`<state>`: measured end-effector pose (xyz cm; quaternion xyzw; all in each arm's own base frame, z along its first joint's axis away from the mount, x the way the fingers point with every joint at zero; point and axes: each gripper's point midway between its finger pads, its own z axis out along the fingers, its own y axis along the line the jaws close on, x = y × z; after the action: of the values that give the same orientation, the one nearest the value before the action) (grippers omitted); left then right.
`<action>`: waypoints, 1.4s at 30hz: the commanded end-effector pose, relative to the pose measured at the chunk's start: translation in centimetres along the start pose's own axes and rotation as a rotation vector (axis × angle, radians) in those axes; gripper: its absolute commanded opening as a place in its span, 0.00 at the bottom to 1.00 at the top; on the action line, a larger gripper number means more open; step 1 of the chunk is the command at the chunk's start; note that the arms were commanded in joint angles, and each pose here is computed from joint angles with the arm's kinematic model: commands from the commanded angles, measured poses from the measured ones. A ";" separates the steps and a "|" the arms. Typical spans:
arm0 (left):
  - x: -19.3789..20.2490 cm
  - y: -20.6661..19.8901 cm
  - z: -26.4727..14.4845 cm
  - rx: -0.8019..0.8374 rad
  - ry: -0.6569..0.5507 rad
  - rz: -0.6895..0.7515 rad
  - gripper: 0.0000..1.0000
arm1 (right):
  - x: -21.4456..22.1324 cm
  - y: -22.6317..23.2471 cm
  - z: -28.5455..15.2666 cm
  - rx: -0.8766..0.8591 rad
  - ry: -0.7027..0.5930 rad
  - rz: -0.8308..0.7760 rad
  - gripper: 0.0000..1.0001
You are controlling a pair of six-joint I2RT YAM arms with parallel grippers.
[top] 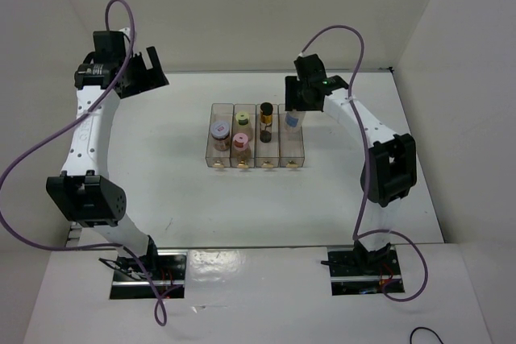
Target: Organize the condiment bottles
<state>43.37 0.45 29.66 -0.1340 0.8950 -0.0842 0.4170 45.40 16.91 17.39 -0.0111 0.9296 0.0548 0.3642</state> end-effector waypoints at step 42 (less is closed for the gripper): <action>3.0 0.3 0.0 0.047 0.009 -0.002 0.99 | -1.0 1.0 0.4 0.009 -0.067 -0.009 0.96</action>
<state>41.58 0.08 25.34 -0.1358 0.9099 -0.0912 0.3812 45.99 17.64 12.52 -0.0194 0.9384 0.0361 0.3430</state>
